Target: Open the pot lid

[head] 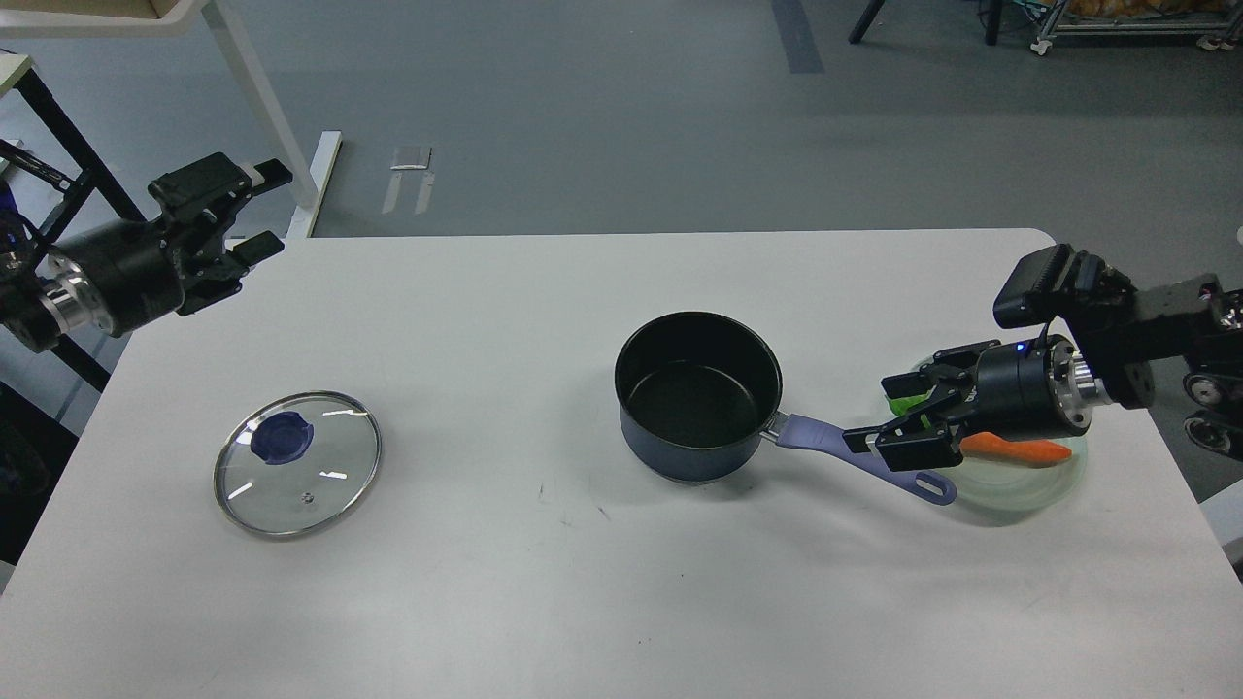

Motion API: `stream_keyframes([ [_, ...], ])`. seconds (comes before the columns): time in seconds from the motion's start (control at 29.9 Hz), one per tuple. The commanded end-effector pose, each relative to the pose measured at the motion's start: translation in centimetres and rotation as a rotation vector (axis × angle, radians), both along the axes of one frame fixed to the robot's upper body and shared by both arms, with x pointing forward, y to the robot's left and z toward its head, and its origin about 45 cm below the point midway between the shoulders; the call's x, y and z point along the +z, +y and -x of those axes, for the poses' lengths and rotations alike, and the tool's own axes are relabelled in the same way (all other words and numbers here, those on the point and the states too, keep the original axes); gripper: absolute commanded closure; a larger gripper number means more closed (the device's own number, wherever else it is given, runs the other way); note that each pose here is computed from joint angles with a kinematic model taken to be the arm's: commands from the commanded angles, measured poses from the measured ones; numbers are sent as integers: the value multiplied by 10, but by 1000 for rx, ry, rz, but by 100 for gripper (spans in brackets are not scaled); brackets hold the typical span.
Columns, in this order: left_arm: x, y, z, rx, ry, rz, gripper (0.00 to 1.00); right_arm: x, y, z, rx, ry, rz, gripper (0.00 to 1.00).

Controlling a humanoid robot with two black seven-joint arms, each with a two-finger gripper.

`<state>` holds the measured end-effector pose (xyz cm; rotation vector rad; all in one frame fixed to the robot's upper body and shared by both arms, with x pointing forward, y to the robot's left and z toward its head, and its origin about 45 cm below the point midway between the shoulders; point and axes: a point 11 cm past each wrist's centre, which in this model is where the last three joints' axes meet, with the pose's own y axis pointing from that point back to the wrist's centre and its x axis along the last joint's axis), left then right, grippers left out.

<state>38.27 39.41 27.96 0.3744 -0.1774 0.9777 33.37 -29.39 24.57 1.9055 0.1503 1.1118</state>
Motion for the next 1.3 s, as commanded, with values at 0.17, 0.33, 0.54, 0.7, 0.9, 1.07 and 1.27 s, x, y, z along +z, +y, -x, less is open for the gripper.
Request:
stream_keyframes([
  [0.17,4,3,-17,157,11,264,1,54,15,-28,-252,48,-365,1],
  [0.33,-2,2,-37,255,4,428,1,68,15,-48,-483,140,-683,1],
  [0.54,-30,-2,-34,293,63,506,1,61,-5,-71,-818,278,-1131,1],
  [0.7,-55,-5,-31,326,94,531,1,37,-26,-92,-1014,322,-1404,1],
  [0.9,-70,-8,-35,358,97,550,1,3,-30,-105,-1174,383,-1640,1],
  [1.07,-96,-20,-28,372,143,557,1,-35,-12,-94,-1253,495,-1713,1],
  [1.27,-103,-23,-23,363,162,564,1,-48,-8,-86,-1276,530,-1734,1],
])
